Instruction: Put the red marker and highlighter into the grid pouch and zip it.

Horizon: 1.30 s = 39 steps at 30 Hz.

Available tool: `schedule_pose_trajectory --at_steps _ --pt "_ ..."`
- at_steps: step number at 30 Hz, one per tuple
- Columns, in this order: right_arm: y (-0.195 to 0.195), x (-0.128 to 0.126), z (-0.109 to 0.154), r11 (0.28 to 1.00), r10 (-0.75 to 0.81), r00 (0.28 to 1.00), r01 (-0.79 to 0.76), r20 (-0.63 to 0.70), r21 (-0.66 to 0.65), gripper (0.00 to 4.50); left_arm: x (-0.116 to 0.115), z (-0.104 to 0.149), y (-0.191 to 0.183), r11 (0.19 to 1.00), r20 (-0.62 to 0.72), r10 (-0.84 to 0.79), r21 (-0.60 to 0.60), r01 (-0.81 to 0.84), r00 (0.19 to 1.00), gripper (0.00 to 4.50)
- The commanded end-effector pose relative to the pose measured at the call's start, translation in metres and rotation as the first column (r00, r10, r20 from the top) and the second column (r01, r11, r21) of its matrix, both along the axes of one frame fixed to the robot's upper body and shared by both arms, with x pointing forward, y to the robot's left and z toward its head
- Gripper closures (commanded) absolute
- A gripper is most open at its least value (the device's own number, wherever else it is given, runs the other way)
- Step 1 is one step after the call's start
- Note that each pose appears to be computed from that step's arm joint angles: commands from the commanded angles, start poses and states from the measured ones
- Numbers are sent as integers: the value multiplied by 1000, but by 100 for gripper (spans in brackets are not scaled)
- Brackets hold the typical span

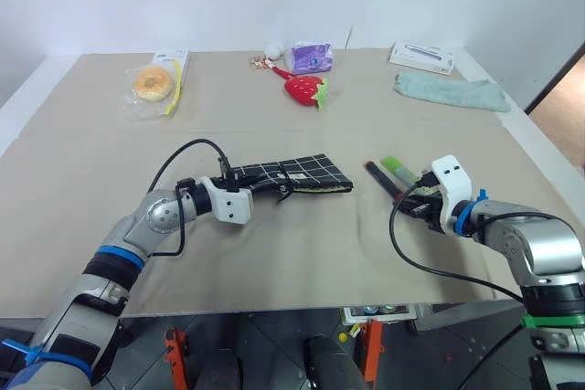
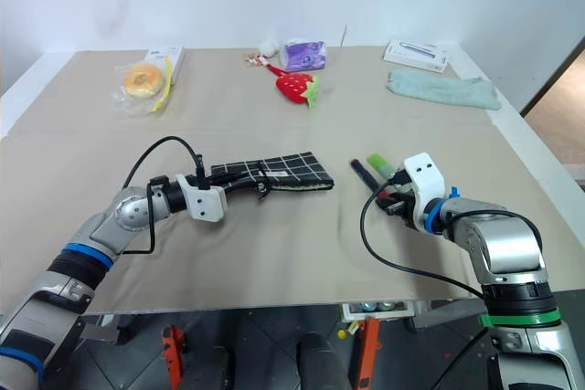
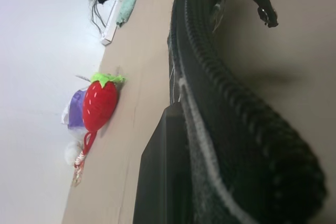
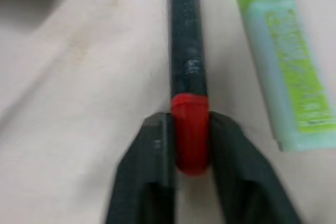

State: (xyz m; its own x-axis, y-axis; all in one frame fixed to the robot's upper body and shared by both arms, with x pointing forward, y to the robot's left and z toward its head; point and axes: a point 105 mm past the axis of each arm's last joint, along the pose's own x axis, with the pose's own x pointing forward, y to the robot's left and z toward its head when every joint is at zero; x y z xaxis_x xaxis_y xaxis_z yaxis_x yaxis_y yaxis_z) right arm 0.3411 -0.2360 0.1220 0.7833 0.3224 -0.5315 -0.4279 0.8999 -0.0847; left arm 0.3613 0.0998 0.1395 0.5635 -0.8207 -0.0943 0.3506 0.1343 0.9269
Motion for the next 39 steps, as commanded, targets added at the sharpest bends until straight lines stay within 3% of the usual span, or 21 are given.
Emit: schedule_pose_trajectory --at_steps 1,4,6,8,14,26,39 --pt "-3 3 5 1000 -1 999 2 36 -27 404 0 17 4 999 50 1 -33 1 999 450" --pt "7 1 40 990 131 964 -113 232 -88 404 1 19 4 999 49 1 -33 1 999 450" --pt "14 -11 63 945 289 895 -212 339 -247 404 2 20 4 999 40 4 -40 -2 999 450" --pt "24 -29 72 876 436 837 -311 329 -369 404 3 20 4 999 25 5 -48 -4 1000 450" --pt "42 -51 67 744 595 776 -434 209 -508 404 1 16 2 999 -7 -3 -51 3 1000 450" --pt "49 -45 52 726 596 788 -446 156 -524 404 -2 16 -2 998 -12 -13 -58 12 1000 450" --pt "59 -62 54 736 627 766 -524 139 -429 404 -2 12 -3 999 -24 -11 -54 9 1000 450"
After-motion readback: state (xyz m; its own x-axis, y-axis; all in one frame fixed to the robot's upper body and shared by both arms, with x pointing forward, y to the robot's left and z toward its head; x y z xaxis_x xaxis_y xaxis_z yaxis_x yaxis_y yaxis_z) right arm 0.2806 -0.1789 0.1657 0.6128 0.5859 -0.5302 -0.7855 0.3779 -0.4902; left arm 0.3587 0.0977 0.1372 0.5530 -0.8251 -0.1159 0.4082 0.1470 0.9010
